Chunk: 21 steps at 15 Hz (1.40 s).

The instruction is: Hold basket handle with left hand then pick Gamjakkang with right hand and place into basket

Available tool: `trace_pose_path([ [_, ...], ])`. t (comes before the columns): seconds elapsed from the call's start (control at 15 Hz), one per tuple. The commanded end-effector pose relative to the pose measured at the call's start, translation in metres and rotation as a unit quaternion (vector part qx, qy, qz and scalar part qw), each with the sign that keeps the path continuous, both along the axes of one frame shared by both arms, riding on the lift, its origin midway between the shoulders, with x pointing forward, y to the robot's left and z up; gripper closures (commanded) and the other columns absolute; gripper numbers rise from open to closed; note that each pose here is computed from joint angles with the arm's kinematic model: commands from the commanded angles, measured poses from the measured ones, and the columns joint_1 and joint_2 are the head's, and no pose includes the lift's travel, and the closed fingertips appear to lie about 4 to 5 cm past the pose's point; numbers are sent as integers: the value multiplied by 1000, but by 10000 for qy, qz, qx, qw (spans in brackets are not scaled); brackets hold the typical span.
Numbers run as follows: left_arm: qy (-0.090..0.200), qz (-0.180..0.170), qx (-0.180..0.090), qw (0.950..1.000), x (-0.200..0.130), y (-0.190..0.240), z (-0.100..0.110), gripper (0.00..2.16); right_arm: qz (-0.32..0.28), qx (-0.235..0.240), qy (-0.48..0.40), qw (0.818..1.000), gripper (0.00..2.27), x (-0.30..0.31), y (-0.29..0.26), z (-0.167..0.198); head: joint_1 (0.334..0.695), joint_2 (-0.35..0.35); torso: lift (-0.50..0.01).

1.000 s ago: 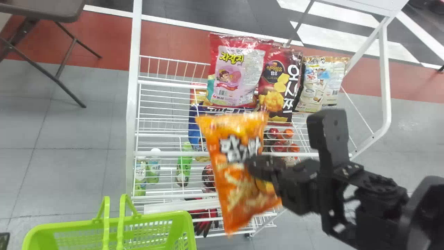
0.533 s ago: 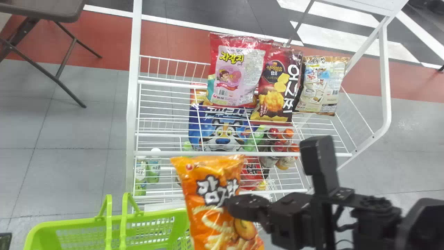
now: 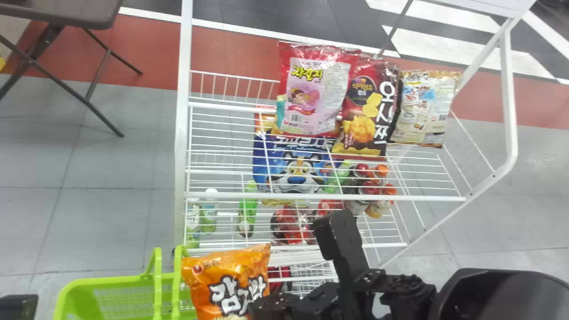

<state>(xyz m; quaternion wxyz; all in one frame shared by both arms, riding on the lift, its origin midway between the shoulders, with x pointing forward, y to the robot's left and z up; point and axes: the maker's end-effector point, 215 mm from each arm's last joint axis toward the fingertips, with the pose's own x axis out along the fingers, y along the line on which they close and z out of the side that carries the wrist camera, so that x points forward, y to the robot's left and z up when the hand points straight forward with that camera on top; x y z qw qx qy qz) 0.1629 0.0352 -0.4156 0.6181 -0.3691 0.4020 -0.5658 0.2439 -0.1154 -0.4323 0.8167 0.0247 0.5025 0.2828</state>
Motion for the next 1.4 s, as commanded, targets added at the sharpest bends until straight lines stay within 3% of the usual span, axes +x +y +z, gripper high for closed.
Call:
trace_pose_path([
  [0.0, 24, -6, 0, 10000, -2, 0, -1, 2148, 158, 109, 151, 9997, 2246, -2, 19, -10, 695, -258, -20],
  [0.4, 8, -5, -26, 10000, -3, 0, -1, 2148, 626, 219, 691, 9954, 2246, -16, 68, -48, 695, -114, -20],
  [0.73, -17, -7, -19, 10000, 1, 3, 0, 2148, 789, 22, 950, 9923, 2192, -12, 82, -77, 695, -2, -20],
  [0.8, -10, -2, -28, 10000, 1, 3, 0, 2148, 752, -156, 886, 9931, 1690, -7, 78, -82, 695, 6, -20],
  [0.87, -6, 9, -30, 10000, 2, 5, -1, 2148, 711, -333, 784, 9938, 515, 0, 72, -84, 695, 9, -20],
  [0.93, -8, 18, -30, 10000, 2, 6, 0, 2148, 673, -342, 733, 9944, -2, 8, 69, -82, 695, 6, -20],
  [1.33, -46, 23, -50, 10000, 5, 6, 2, 2148, 158, -494, 79, 9986, 70, 32, 26, -42, 695, -56, -20],
])
